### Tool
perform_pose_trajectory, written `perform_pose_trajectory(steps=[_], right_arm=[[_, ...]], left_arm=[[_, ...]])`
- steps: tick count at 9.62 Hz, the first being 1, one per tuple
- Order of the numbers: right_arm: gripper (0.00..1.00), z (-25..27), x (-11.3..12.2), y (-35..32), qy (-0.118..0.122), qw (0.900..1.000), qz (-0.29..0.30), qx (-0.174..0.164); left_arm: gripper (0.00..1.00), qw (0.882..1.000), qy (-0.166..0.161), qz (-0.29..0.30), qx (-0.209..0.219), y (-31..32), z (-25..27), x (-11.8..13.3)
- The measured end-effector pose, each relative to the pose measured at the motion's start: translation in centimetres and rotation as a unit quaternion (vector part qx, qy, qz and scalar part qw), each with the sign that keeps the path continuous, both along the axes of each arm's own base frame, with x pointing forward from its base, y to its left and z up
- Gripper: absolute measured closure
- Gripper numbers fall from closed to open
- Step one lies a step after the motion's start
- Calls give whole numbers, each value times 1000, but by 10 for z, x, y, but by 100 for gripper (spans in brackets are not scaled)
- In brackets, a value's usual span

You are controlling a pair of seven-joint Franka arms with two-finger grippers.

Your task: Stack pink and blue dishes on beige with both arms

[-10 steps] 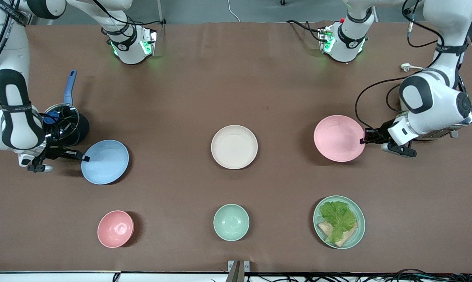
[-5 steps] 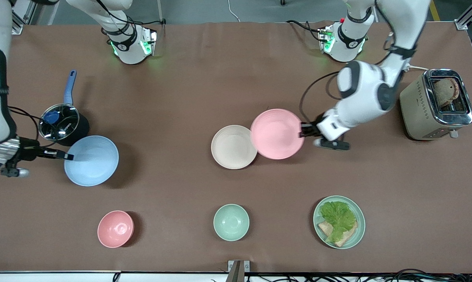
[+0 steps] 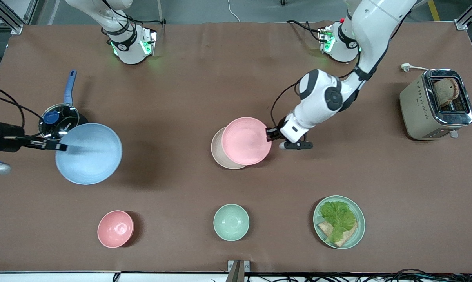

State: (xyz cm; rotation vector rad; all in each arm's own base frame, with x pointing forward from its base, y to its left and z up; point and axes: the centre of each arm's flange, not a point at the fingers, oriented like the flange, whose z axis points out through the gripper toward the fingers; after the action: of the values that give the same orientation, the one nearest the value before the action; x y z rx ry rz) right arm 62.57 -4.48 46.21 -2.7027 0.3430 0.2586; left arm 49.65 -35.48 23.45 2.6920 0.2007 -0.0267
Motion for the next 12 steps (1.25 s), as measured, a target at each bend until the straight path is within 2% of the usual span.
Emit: perform_pose_trajectory(steps=[1, 4, 8, 10, 11, 12], right_arm=[[95, -3, 0, 38, 13, 1000, 5, 1], [95, -45, -13, 106, 25, 1000, 14, -1], [95, -92, -42, 200, 27, 1000, 9, -8], [95, -110, -61, 249, 13, 1000, -3, -9], [95, -119, -72, 281, 4, 1000, -12, -5], [95, -129, -81, 310, -3, 1000, -15, 1]], left_arm=[[95, 1000, 1, 7, 8, -13, -6, -3], [94, 999, -7, 22, 33, -34, -21, -15], [35, 998, -22, 32, 41, -40, -4, -9], [9, 993, -19, -21, 112, -16, 38, 1], [0, 988, -29, -43, 148, 12, 67, 15], [0, 982, -41, -52, 177, 47, 96, 30]])
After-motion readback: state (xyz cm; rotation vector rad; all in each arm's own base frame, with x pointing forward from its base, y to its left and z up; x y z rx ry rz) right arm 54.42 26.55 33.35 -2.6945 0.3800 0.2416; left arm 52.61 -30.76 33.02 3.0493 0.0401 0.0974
